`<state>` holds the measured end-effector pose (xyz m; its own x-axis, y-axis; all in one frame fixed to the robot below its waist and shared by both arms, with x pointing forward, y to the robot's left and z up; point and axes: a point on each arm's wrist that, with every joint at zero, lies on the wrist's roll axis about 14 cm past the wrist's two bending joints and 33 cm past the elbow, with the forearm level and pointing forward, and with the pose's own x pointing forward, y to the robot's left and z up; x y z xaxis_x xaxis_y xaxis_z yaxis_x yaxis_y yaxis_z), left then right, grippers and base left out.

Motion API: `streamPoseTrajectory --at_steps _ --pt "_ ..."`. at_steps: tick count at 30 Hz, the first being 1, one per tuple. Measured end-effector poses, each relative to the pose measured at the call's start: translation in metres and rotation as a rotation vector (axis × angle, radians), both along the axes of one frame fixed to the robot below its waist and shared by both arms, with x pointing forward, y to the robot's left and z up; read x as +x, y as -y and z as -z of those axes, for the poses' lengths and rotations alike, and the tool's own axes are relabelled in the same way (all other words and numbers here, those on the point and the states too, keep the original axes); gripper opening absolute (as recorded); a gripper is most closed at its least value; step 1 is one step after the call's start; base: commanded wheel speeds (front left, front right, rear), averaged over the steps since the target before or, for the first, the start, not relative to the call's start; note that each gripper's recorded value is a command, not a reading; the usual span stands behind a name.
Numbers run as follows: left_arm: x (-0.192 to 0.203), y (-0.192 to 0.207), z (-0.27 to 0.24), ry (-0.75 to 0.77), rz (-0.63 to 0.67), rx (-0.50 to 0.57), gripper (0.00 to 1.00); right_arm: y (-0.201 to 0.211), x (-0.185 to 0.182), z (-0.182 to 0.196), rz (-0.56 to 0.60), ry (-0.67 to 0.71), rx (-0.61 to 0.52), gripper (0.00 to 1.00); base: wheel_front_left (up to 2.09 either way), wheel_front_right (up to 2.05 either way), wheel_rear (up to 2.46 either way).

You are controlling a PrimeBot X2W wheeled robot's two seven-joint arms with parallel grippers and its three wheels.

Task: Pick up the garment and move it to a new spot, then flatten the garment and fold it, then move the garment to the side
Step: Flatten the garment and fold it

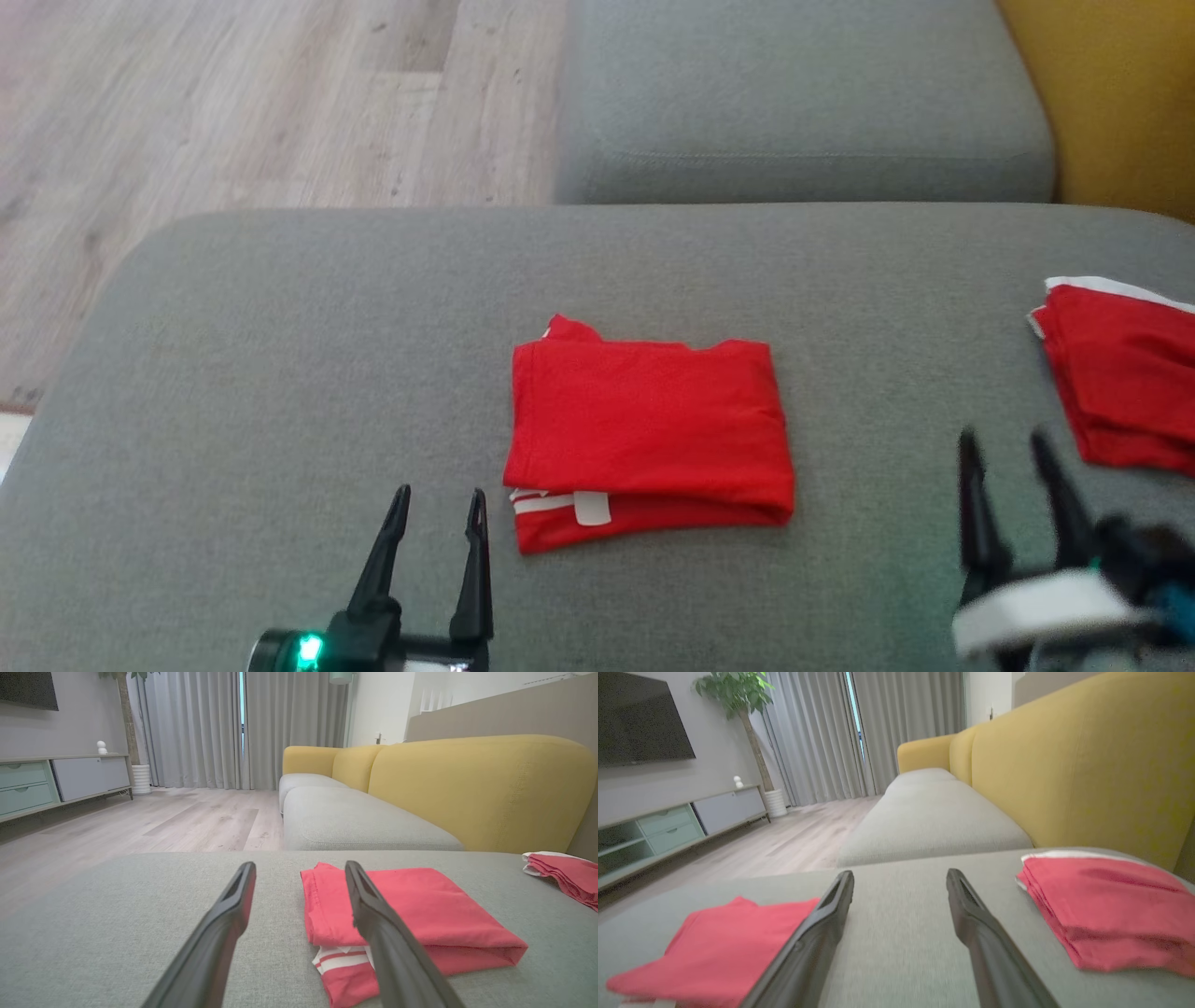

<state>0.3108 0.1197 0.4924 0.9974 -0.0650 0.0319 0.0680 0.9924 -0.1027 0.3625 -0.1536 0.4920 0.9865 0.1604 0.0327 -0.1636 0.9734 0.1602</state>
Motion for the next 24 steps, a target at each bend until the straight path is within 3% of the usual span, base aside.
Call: streamPoseTrajectory --at_steps 7,24 --pt "-0.016 0.006 0.021 -0.060 0.026 0.009 1.00 0.000 -0.045 0.040 0.015 -0.119 0.006 1.00 0.00 0.00 0.00" --pt "-0.021 0.005 0.023 -0.060 0.026 0.012 1.00 -0.023 -0.051 0.037 -0.041 -0.109 0.015 1.00 0.00 0.00 0.00"
